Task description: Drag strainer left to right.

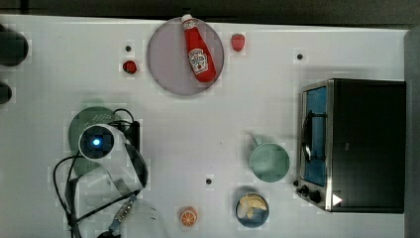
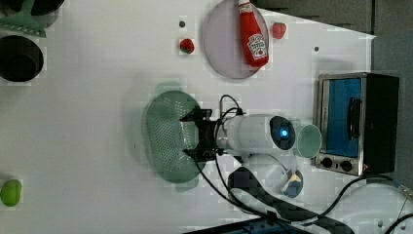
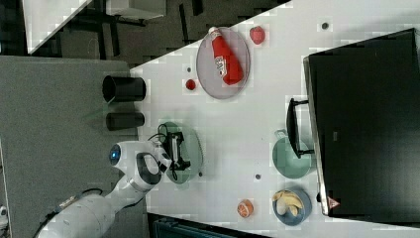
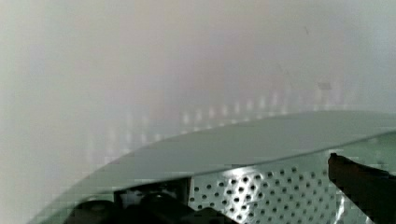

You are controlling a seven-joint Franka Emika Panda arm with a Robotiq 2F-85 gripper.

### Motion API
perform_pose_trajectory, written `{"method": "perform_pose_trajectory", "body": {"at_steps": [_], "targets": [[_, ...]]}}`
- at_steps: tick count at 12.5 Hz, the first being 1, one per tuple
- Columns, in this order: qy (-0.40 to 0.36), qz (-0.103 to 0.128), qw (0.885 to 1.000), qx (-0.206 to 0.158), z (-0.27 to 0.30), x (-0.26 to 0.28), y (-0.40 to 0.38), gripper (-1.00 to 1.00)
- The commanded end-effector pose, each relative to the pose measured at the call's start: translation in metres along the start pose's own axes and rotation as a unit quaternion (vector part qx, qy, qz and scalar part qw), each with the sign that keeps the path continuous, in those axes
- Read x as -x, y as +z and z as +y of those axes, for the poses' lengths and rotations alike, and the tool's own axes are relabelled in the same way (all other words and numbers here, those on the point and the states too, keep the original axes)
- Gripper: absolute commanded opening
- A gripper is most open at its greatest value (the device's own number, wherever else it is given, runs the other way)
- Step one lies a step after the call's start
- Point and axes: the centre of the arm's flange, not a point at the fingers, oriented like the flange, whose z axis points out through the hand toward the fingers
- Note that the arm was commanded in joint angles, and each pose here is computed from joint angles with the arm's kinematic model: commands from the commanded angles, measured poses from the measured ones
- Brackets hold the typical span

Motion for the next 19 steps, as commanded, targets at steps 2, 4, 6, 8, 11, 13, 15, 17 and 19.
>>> {"method": "perform_pose_trajectory", "body": {"at_steps": [2,4,6,8,11,13,15,17,19], "targets": [[0.057,0.018,0.998,-0.006,-0.010,-0.061,-0.019,1.00],[0.055,0.022,0.998,-0.006,-0.013,-0.083,-0.021,1.00],[0.041,0.027,0.999,-0.004,-0.016,-0.109,-0.022,1.00],[0.034,0.032,0.999,-0.004,-0.019,-0.137,-0.025,1.00],[0.032,0.041,0.999,-0.006,-0.021,-0.177,-0.031,1.00],[0.028,0.047,0.998,-0.008,-0.022,-0.202,-0.035,1.00],[0.022,0.054,0.998,-0.006,-0.022,-0.227,-0.038,1.00],[-0.002,0.059,0.998,-0.008,-0.023,-0.246,-0.040,1.00],[0.014,0.065,0.998,-0.011,-0.023,-0.268,-0.044,1.00]]}}
